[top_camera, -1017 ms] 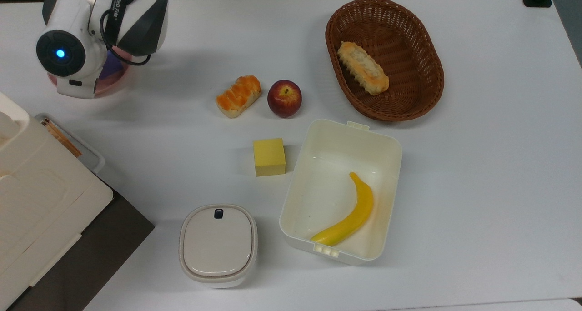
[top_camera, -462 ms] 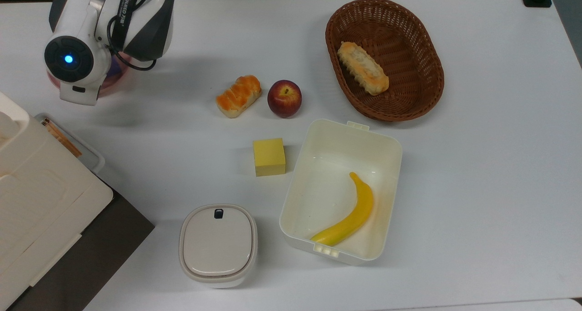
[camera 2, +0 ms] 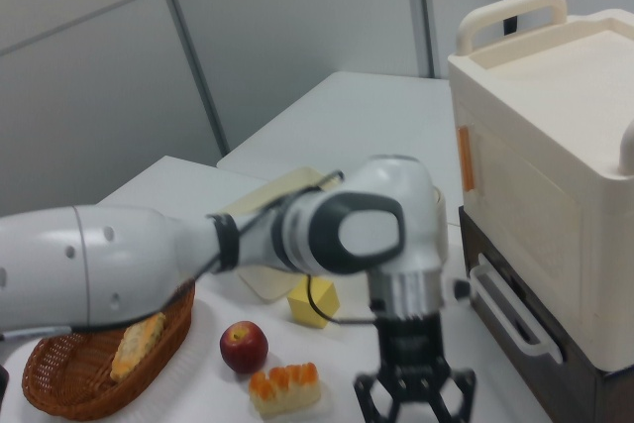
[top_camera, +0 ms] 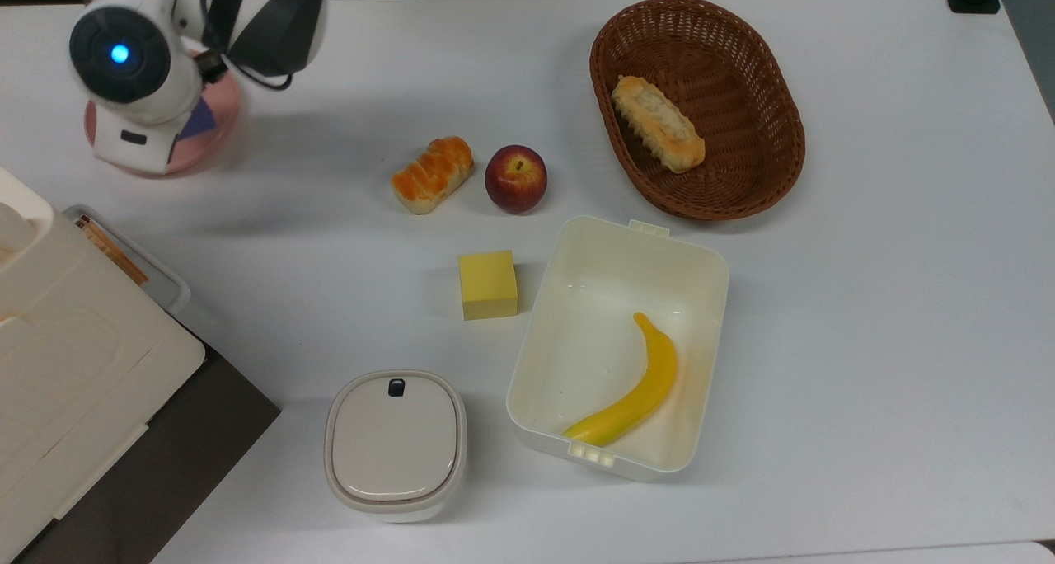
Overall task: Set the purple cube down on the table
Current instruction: 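Lift the purple cube off the plate and lower it onto the table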
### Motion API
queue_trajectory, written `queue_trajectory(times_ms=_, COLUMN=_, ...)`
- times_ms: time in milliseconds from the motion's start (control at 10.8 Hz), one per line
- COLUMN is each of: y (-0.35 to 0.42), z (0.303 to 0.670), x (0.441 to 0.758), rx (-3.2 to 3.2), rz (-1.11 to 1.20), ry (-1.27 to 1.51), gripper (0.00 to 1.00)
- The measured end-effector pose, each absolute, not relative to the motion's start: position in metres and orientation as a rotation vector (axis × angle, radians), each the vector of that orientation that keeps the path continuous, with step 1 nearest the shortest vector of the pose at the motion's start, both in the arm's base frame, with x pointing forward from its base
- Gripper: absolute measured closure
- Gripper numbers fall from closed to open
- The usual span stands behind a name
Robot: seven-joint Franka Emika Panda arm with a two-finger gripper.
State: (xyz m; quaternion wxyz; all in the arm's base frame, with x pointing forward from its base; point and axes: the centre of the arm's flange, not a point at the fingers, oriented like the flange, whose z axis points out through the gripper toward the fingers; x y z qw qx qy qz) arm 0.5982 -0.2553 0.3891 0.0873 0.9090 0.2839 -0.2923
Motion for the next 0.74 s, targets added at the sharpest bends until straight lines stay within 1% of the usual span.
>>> queue_trajectory(times_ms=92, y=-0.231, z=0.396, x=0.607, rx=2.741, rz=-0.811, ry=0.780, gripper=0.43)
queue_trajectory(times_ms=370, y=-0.156, z=0.394, x=0.629, rx=2.903, rz=-0.667, ry=0.571, gripper=0.43)
queue_trajectory(times_ms=462, y=-0.135, z=0.400, x=0.636, rx=2.957, rz=-0.606, ry=0.499, gripper=0.43)
queue_trajectory(times_ms=555, y=-0.116, z=0.407, x=0.644, rx=3.001, rz=-0.537, ry=0.430, gripper=0.38)
queue_trajectory(times_ms=740, y=-0.081, z=0.420, x=0.657, rx=3.023, rz=-0.410, ry=0.315, gripper=0.10)
